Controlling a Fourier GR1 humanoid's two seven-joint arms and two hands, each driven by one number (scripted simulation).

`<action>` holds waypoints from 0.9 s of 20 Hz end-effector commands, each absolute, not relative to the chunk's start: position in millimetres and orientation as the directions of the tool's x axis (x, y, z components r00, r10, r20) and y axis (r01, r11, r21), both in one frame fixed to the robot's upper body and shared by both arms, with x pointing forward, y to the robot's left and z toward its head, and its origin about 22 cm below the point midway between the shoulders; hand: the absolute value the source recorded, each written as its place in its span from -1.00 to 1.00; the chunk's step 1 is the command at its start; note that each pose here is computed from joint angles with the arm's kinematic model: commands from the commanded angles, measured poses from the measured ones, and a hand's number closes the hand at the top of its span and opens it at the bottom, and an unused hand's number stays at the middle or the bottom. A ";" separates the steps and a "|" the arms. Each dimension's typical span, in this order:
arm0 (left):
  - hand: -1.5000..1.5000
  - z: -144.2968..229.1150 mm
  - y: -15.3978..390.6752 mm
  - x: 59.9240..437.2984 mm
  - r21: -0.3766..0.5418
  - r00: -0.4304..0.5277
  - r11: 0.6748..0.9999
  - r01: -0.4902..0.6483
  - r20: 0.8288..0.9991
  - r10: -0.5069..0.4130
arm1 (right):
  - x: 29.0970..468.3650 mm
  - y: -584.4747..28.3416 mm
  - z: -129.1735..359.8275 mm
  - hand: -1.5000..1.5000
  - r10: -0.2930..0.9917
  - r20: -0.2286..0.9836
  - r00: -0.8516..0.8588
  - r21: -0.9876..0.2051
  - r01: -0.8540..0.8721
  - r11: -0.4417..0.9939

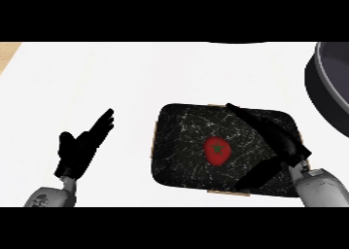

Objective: Pick the tomato from the tray and place it in the pot

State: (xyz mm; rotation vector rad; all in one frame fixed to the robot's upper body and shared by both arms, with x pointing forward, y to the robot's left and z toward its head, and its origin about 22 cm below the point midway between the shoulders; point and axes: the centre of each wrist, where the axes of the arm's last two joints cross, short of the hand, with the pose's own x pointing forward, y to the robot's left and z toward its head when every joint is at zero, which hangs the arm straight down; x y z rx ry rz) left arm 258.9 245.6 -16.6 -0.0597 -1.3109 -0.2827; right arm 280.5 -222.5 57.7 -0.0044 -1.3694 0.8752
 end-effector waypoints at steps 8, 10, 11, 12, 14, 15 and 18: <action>0.00 -30.3 233.3 265.1 0.127 0.254 0.961 0.246 0.948 -0.191 | 296.5 -198.5 23.5 -1.00 0.268 0.963 0.029 -0.204 -0.573 0.794; 0.00 -19.1 247.1 262.1 0.108 0.273 0.965 0.240 0.946 -0.173 | 281.1 -209.9 12.7 -1.00 0.271 0.961 0.053 -0.187 -0.597 0.780; 0.00 -27.4 257.9 256.9 0.100 0.264 0.962 0.252 0.950 -0.168 | 288.0 -224.5 7.2 -1.00 0.270 0.960 0.073 -0.177 -0.588 0.789; 0.00 -19.4 233.0 244.0 0.107 0.270 0.965 0.239 0.948 -0.172 | 287.4 -208.7 5.1 -1.00 0.260 0.962 0.089 -0.158 -0.594 0.789; 0.00 -18.2 250.8 254.7 0.111 0.259 0.965 0.237 0.950 -0.173 | 286.9 -212.2 -3.5 -1.00 0.249 0.963 0.101 -0.141 -0.598 0.789; 0.00 -21.7 237.7 270.8 0.119 0.273 0.965 0.235 0.944 -0.183 | 286.8 -190.7 -23.5 -1.00 0.236 0.965 0.111 -0.128 -0.584 0.802; 0.00 -35.9 248.4 244.8 0.100 0.249 0.964 0.247 0.955 -0.163 | 292.0 -201.3 -26.5 -1.00 0.188 0.972 0.141 -0.068 -0.597 0.799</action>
